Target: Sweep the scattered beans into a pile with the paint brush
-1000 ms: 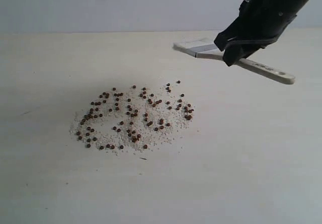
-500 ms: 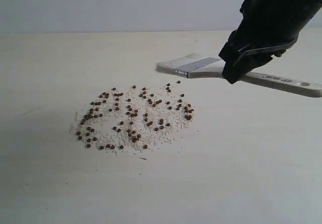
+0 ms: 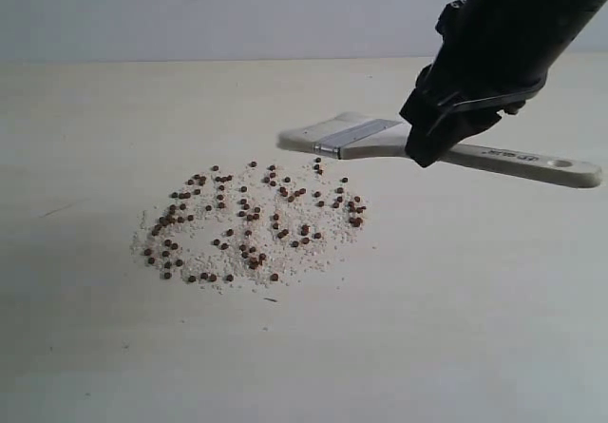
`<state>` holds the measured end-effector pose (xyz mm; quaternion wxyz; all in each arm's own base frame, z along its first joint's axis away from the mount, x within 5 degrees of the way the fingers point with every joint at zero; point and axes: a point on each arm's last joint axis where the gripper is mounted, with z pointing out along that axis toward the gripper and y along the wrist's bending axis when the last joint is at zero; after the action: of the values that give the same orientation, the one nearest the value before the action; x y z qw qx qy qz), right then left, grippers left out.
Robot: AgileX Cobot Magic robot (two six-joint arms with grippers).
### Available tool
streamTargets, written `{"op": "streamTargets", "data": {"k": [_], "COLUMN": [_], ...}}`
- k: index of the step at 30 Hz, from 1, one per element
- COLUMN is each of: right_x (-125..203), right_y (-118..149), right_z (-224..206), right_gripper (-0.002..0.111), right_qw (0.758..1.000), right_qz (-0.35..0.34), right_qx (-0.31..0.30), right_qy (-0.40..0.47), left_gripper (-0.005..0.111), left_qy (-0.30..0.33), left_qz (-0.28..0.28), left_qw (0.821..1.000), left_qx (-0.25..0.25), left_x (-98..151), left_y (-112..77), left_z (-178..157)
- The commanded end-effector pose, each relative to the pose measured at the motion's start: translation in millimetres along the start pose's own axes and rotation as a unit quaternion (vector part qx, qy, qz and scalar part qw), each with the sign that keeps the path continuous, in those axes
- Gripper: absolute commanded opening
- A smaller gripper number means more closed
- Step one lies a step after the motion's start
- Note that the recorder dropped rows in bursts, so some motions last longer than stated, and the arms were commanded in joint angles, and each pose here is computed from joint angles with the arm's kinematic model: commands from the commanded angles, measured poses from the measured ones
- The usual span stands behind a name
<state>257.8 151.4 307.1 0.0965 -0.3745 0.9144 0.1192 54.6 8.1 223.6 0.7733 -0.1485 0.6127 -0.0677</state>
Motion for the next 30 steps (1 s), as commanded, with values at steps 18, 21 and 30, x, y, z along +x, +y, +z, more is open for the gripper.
{"op": "streamTargets", "data": {"k": [18,21,30], "right_x": [-48.2,-48.6,-61.1], "right_y": [-18.6,-19.9,-27.0], "right_z": [37.3,41.2,56.4], "right_gripper": [0.0,0.0,0.0], "right_qw": [0.999,0.999,0.999], "right_qz": [-0.028,-0.035,-0.033], "right_qx": [-0.026,-0.027,-0.03], "right_qy": [0.011,0.016,0.025], "left_gripper": [0.0,0.0,0.0], "left_qy": [-0.097,-0.066,0.015], "left_qz": [-0.007,0.048,0.427], "left_qw": [0.985,0.984,0.821], "left_qx": [0.141,0.159,0.379], "left_x": [-66.5,-82.7,-92.5], "left_y": [-41.4,-53.2,-97.1], "left_z": [45.9,79.3,158.3]}}
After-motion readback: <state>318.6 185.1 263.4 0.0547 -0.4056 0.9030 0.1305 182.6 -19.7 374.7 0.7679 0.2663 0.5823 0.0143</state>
